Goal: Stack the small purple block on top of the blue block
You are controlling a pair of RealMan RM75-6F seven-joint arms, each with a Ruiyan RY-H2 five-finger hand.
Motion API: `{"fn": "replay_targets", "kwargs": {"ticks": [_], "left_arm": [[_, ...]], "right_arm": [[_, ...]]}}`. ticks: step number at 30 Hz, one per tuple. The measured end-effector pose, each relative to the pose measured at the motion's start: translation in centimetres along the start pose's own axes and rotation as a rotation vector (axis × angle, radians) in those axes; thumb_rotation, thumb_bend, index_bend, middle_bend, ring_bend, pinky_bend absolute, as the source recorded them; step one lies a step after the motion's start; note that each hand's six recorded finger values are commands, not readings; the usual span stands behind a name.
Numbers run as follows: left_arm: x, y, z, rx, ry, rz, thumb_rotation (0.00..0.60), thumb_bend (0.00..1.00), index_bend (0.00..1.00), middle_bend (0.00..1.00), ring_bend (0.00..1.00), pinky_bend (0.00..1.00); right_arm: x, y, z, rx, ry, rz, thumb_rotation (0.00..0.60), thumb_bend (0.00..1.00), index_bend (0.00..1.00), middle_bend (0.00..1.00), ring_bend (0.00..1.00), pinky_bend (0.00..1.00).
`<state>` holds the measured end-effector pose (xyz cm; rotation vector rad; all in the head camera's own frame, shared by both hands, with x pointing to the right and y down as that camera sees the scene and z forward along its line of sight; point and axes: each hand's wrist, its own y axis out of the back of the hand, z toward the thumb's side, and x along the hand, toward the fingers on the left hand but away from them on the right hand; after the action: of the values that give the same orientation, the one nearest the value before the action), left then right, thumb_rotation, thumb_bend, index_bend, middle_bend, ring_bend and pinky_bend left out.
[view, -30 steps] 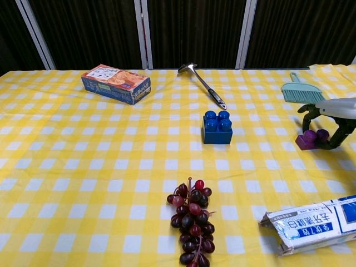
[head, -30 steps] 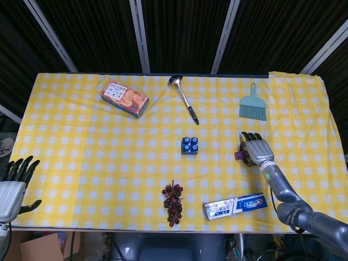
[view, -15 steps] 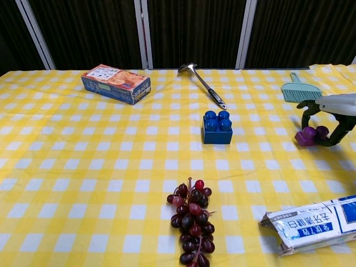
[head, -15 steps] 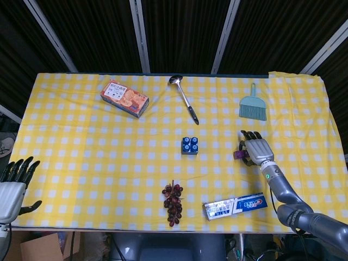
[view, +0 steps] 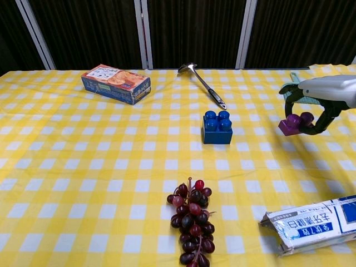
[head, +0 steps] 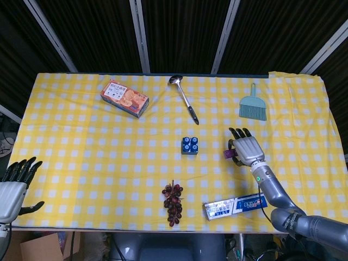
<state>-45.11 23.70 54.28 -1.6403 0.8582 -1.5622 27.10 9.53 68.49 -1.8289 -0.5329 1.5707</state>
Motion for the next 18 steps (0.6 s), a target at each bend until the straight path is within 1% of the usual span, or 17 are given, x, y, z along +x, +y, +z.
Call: {"fn": "replay_targets", "kwargs": {"ticks": [4, 11, 18], "left_arm": [[0.2, -0.1, -0.3, -0.012, -0.006, -0.01, 0.6, 0.0, 0.04, 0.0, 0.0, 0.04], [0.5, -0.1, -0.7, -0.029, -0.013, -0.015, 0.6, 0.0, 0.04, 0.0, 0.0, 0.04], [0.5, 0.3, -0.9, -0.042, -0.02, 0.0, 0.6, 0.0, 0.04, 0.0, 0.0, 0.04]], "right_arm": [[0.0, 1.1, 2.2, 0.02, -0.005, 0.002, 0.6, 0.44, 0.56, 0.0, 0.01, 0.0], [-0.5, 2.6, 6.9, 0.038, -0.009, 0.014, 0.6, 0.44, 0.56, 0.0, 0.01, 0.0], [-1.4, 3.1, 12.6, 0.044, 0.034, 0.034, 0.6, 0.44, 0.56, 0.0, 0.01, 0.0]]}}
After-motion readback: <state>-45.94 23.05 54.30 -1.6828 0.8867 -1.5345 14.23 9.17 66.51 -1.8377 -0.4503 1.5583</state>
